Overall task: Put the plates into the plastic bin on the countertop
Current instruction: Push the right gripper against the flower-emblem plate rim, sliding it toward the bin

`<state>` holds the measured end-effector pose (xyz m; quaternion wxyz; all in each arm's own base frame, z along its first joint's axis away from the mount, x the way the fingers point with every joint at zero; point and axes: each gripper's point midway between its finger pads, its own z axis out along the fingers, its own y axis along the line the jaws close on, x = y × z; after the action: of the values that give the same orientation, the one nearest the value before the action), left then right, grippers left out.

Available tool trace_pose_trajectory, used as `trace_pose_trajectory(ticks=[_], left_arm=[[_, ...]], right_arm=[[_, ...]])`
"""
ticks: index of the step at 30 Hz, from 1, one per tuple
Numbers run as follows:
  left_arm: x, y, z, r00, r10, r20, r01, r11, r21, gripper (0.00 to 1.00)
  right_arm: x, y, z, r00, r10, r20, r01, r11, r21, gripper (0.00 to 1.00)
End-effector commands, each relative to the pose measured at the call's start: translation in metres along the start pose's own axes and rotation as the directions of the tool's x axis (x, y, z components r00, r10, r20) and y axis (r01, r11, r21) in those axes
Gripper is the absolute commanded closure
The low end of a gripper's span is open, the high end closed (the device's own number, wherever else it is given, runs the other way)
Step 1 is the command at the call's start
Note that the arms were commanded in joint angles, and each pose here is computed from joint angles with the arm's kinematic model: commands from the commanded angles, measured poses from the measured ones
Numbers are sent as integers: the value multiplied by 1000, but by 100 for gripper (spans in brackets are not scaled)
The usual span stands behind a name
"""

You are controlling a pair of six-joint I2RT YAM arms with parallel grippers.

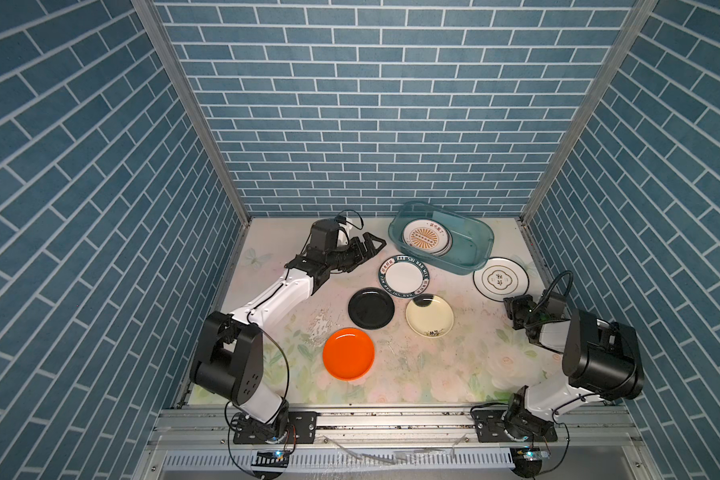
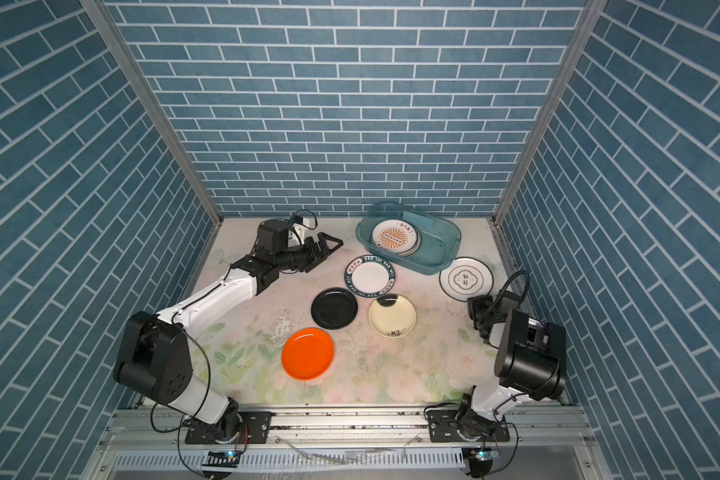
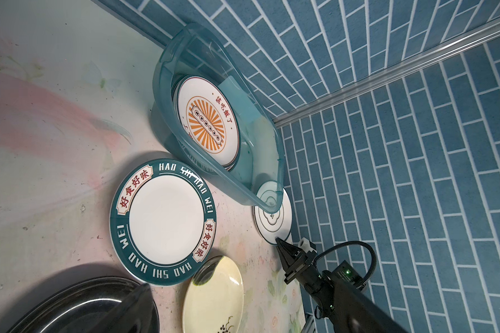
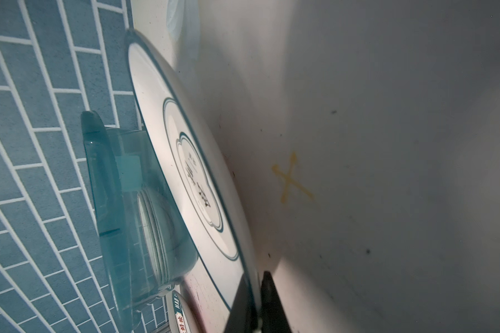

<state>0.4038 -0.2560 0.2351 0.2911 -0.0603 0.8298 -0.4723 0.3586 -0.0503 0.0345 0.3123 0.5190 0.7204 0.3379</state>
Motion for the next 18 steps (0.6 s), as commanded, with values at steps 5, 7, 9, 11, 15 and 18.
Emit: trace_pose_trajectory(ticks=[5, 7, 9, 11, 15, 18], left_arm=[[-6, -14, -3, 999, 39, 16, -40, 999, 29, 0], [-6, -14, -2, 999, 38, 11, -38, 999, 33, 0], [-6, -13, 0, 999, 34, 5, -34, 999, 33, 0], [-5, -13, 1, 999, 32, 2, -32, 999, 34, 0], [-5, -11, 1, 1000, 25, 5, -25, 999, 30, 0], [-4, -11, 0, 1000, 26, 7, -26, 999, 30, 0]], right_arm=[[0, -22, -25, 998, -48, 52, 39, 988, 148, 96], [-1, -19, -33, 994, -80, 68, 69, 985, 157, 96], [-3, -16, -42, 990, -113, 82, 97, 980, 171, 96], [-3, -15, -50, 986, -138, 91, 119, 976, 184, 100], [-2, -11, -66, 978, -188, 94, 165, 964, 209, 100], [0, -1, -81, 967, -240, 82, 216, 950, 225, 100]])
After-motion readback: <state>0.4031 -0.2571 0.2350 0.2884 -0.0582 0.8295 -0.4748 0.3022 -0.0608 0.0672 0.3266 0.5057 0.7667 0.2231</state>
